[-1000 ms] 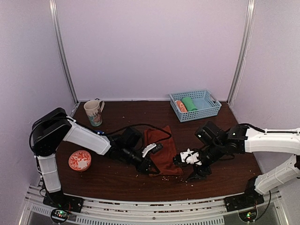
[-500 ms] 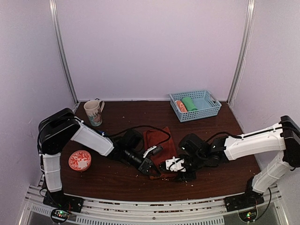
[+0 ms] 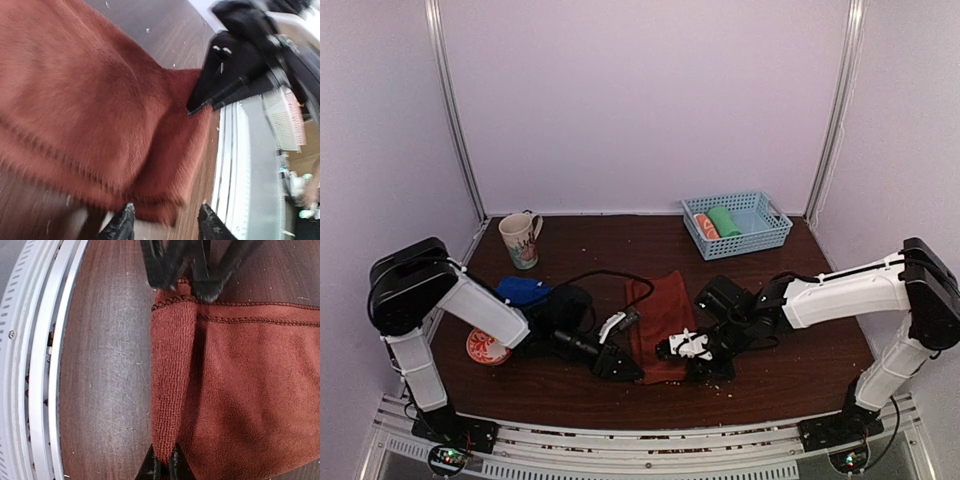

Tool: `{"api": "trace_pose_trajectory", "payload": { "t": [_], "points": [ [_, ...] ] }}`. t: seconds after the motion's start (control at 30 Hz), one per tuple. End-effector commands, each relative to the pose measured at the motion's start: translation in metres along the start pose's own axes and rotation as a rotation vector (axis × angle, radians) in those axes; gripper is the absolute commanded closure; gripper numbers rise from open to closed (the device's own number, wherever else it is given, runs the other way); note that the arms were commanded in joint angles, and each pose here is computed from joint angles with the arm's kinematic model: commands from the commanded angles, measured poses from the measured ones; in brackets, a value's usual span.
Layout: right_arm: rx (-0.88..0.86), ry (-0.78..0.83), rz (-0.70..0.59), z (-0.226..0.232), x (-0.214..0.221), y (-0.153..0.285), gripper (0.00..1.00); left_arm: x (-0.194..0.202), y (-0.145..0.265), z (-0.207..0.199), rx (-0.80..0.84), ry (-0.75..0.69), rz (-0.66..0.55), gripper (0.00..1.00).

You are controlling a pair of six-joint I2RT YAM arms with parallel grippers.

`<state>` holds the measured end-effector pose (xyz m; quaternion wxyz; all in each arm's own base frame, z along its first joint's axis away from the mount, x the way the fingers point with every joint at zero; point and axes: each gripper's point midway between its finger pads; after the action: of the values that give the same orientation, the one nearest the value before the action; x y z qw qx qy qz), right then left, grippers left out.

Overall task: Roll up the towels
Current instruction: Roll the towel at the center of the board.

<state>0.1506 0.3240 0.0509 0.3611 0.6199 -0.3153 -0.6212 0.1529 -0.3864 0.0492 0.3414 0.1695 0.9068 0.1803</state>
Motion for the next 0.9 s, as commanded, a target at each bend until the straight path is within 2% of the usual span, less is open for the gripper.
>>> {"api": "trace_pose_trajectory", "payload": {
  "t": [0.0, 0.13, 0.37, 0.47, 0.73, 0.87],
  "points": [
    [-0.206, -0.097, 0.002, 0.019, -0.003, 0.003, 0.98, -0.032, 0.029, -0.011, -0.160, -0.261, -0.257, 0.53],
    [-0.326, -0.203, 0.030, 0.019, -0.001, 0.000, 1.00, -0.028, 0.031, -0.023, -0.206, -0.342, -0.261, 0.51],
    [-0.496, -0.416, 0.043, -0.001, 0.002, -0.004, 1.00, -0.030, 0.036, -0.038, -0.420, -0.586, -0.239, 0.57],
    [-0.558, -0.515, 0.049, -0.013, 0.003, -0.008, 1.00, -0.024, 0.028, -0.037, -0.470, -0.695, -0.169, 0.59],
    [-0.715, -0.667, 0.132, -0.015, 0.012, -0.017, 1.00, -0.006, -0.028, -0.031, -0.489, -0.915, 0.128, 0.59],
    [-0.726, -0.669, 0.141, -0.015, 0.014, -0.019, 1.00, -0.009, -0.045, -0.030, -0.477, -0.966, 0.174, 0.59]
  ]
}}
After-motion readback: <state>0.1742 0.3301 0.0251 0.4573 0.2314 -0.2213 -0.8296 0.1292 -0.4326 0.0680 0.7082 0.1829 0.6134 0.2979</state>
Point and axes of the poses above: each gripper's point midway between its finger pads, its own y axis back along the fingers, its own z axis along the line the jaws close on, x = y × z
